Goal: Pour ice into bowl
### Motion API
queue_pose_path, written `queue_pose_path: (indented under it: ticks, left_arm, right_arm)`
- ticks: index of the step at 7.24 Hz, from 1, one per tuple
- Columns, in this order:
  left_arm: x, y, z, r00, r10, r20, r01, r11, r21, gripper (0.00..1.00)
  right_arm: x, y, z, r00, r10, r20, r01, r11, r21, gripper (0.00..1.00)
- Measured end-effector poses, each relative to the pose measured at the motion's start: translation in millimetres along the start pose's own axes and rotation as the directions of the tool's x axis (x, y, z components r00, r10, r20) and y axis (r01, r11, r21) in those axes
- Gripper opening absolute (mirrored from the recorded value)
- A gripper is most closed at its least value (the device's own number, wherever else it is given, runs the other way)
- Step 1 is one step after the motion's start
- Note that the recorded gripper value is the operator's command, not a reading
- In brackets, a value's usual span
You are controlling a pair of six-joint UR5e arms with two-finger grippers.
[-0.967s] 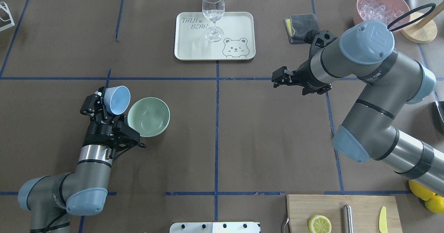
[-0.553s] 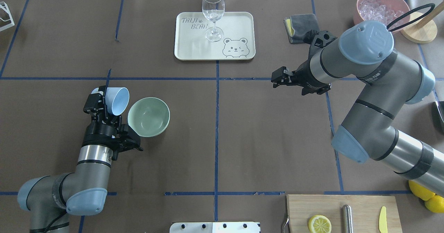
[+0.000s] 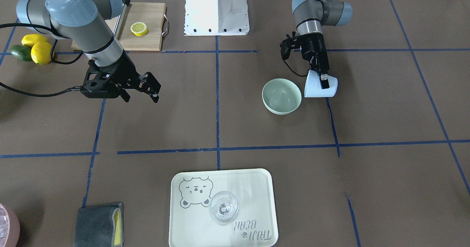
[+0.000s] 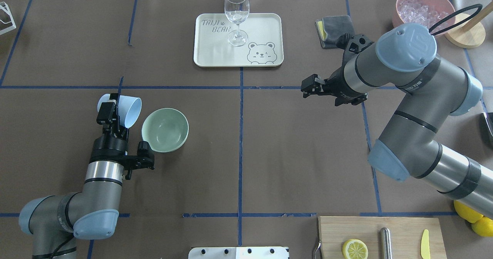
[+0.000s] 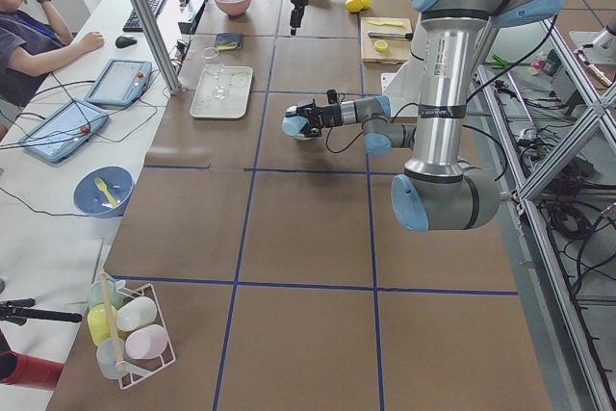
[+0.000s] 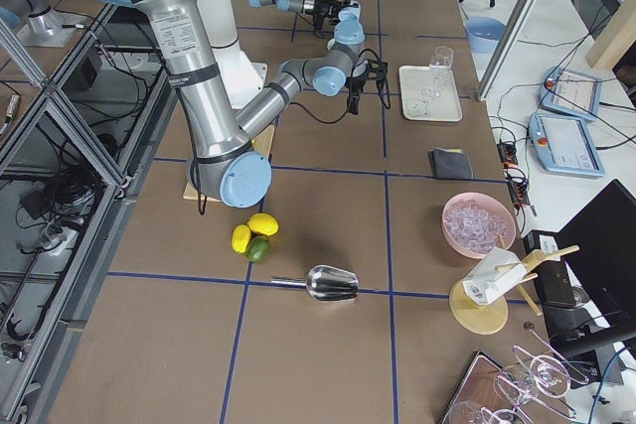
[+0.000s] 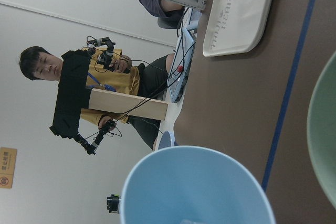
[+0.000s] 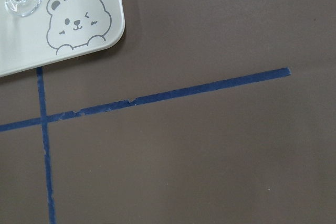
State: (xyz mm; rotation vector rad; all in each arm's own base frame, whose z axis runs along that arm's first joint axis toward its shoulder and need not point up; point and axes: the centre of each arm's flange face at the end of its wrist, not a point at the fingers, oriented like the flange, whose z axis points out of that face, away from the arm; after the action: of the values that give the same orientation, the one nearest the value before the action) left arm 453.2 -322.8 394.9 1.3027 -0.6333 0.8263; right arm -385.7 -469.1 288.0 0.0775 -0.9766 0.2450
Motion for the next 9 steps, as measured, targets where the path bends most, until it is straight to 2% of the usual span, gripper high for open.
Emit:
queue_pose_path:
  ticks: [4, 7, 9]
  left_arm:
    - [-7.3, -0.6, -1.5, 0.989, 0.143, 0.036, -0.142, 0.990, -0.016, 0.00]
    - [-11.7, -0.6, -2.6, 0.973, 0.219, 0.071, -0.216, 0.976, -0.040, 0.00]
    - [-14.6, -1.7, -3.2, 0.970, 0.231, 0.078, -0.228, 0.973, -0.045, 0.00]
  right_arm:
    - [0.9, 0.2, -0.2, 1.000, 0.001, 0.001, -0.001, 1.000, 0.002, 1.00]
    - [0.8, 0.6, 0.5, 1.000, 0.005, 0.001, -0.005, 1.000, 0.002, 1.00]
    - [-0.4, 1.2, 0.5, 1.000, 0.006, 0.004, -0.006, 1.000, 0.001, 1.00]
